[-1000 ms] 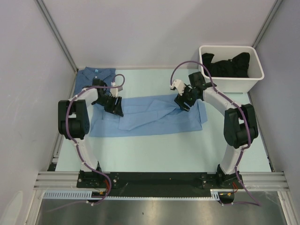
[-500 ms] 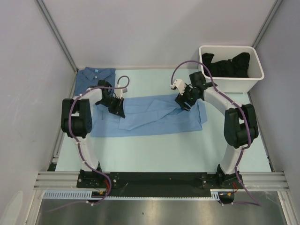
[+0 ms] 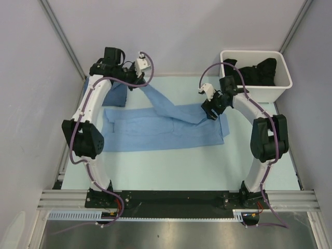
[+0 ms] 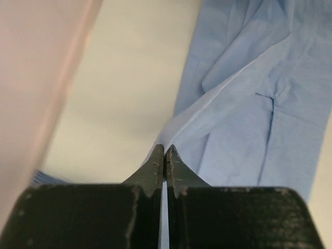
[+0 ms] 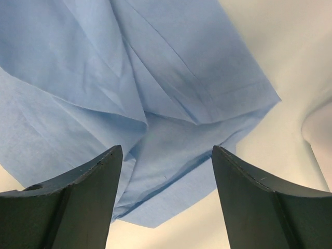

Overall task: Fold and stack the long sleeve shirts
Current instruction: Fold the shirt

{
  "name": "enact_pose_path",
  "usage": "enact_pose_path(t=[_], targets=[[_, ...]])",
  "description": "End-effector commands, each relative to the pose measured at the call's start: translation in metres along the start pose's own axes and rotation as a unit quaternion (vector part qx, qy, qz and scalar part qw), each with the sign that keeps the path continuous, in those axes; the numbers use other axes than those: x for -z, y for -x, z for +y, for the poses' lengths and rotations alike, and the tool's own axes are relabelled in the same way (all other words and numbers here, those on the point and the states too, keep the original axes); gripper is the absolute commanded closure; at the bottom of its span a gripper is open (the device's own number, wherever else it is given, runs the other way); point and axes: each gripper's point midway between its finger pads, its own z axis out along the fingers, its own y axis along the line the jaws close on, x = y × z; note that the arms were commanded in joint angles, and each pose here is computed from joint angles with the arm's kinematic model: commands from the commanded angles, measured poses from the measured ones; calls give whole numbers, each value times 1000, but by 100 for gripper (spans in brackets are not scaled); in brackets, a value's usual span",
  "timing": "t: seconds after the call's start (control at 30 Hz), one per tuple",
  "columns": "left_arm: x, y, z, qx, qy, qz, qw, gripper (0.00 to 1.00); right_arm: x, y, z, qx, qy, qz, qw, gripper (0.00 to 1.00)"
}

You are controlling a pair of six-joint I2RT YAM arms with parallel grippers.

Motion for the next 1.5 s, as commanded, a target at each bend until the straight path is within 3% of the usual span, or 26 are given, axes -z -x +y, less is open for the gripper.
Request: enact_pose_path(t=[0.0, 0.17, 0.23, 0.27, 0.33, 0.37, 0.4, 0.5, 0.83, 0.9, 0.93, 1.03, 1.1, 1.13, 1.23, 1.3, 1.33, 1.4, 1.43, 1.47], targets=[[0, 36, -10, -162, -22, -50, 985, 100, 8, 9, -9, -24, -3, -17, 1000, 25], [7, 42, -17, -289, 8, -90, 953, 100, 12, 5, -8, -30, -3, -18, 999, 24], [20, 37, -40, -329, 4, -109, 938, 100, 15, 5, -5, -31, 0, -19, 999, 24], [29, 31, -40, -381, 17, -112, 918, 100, 15, 2, -3, -30, 2, -17, 999, 24], [34, -1, -69, -399, 12, -112, 910, 100, 16, -1, -2, -29, 1, -13, 1000, 24], [47, -7, -67, -441, 36, -104, 891, 100, 16, -1, -2, -29, 1, -12, 1000, 24], [38, -41, -82, -434, 16, -93, 896, 100, 16, -3, -1, -30, 4, -10, 999, 24], [36, -82, -98, -449, -4, -73, 891, 100, 16, -4, 5, -32, 19, -7, 999, 24], [24, -176, -146, -493, -49, -33, 868, 100, 2, -28, 19, -41, 51, 45, 997, 34], [27, -187, -158, -487, -64, -21, 871, 83, 2, -30, 21, -41, 57, 50, 996, 35], [30, -193, -170, -463, -83, -15, 882, 71, 3, -30, 21, -39, 57, 49, 996, 35], [49, -194, -184, -383, -98, 22, 918, 58, 7, -24, 19, -38, 55, 43, 997, 36], [60, -191, -188, -338, -102, 38, 935, 55, 10, -16, 18, -36, 53, 32, 997, 35], [65, -188, -194, -271, -96, 43, 957, 54, 10, -13, 17, -36, 52, 28, 998, 35], [67, -181, -186, -161, -65, 46, 984, 47, 10, -5, 15, -33, 50, 17, 998, 36], [66, -173, -163, -129, -34, 44, 990, 49, 8, 1, 14, -29, 48, 12, 998, 36], [61, -177, -161, -58, -36, 51, 996, 53, 3, -1, 14, -30, 49, 16, 998, 37], [63, -170, -142, 2, -31, 65, 997, 58, 1, 2, 15, -33, 49, 19, 998, 39], [54, -181, -144, 85, -54, 80, 992, 62, 0, -1, 15, -38, 50, 23, 998, 41], [56, -171, -130, 108, -52, 83, 989, 64, 0, -2, 16, -42, 51, 26, 997, 42]])
